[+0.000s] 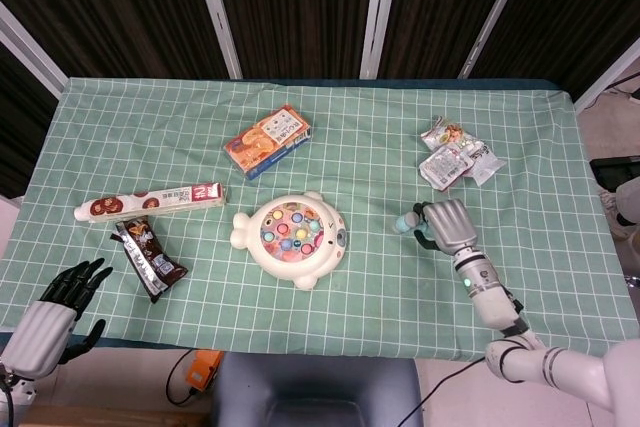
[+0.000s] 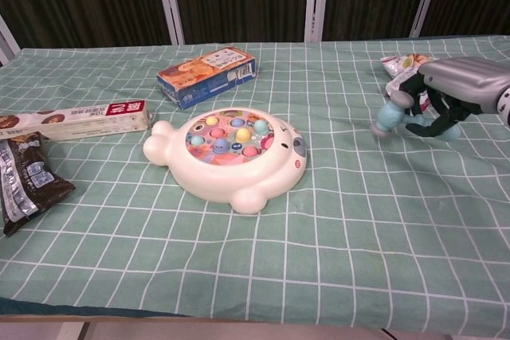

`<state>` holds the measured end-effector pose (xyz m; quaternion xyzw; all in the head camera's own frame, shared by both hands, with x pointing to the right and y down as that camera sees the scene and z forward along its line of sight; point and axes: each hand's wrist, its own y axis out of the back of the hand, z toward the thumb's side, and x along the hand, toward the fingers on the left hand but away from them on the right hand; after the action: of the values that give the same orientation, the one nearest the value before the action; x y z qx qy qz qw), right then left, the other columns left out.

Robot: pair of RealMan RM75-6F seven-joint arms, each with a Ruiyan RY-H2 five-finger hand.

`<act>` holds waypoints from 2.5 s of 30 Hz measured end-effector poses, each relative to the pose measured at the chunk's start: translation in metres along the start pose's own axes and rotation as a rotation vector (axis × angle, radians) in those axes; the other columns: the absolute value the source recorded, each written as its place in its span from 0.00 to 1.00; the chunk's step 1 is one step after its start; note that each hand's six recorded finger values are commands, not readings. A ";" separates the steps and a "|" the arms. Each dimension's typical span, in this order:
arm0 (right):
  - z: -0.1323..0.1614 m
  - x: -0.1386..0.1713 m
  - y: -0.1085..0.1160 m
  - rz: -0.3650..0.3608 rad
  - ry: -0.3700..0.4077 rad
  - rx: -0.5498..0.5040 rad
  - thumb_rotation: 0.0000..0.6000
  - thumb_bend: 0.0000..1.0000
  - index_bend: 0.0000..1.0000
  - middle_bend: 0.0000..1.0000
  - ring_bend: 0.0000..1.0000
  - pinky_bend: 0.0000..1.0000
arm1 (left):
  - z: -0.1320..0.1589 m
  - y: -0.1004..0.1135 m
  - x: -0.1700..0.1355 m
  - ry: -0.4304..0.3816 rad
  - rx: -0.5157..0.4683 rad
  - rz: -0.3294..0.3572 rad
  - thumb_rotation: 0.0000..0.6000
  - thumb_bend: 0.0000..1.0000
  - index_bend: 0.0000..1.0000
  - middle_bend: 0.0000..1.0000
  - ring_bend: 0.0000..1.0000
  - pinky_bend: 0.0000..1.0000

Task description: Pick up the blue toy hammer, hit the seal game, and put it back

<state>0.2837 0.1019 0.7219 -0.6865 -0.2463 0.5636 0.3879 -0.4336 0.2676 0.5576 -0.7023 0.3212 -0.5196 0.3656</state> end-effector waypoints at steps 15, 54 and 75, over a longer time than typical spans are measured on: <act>-0.007 -0.001 -0.021 0.057 0.002 0.041 1.00 0.52 0.97 0.71 0.72 0.78 | 0.000 0.001 -0.002 -0.001 -0.004 0.002 1.00 0.41 0.00 0.02 0.02 0.13; -0.015 -0.003 -0.031 0.066 -0.014 0.064 1.00 0.46 0.84 0.69 0.68 0.73 | 0.000 0.000 -0.003 -0.002 -0.004 -0.002 1.00 0.41 0.00 0.03 0.02 0.13; -0.023 -0.007 -0.031 0.081 -0.050 0.031 1.00 0.44 0.78 0.65 0.67 0.72 | 0.000 -0.001 -0.002 0.001 0.001 -0.007 1.00 0.41 0.00 0.03 0.02 0.13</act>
<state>0.3075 0.1082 0.7522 -0.6756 -0.2191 0.5995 0.3689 -0.4338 0.2695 0.5574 -0.7029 0.3189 -0.5213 0.3640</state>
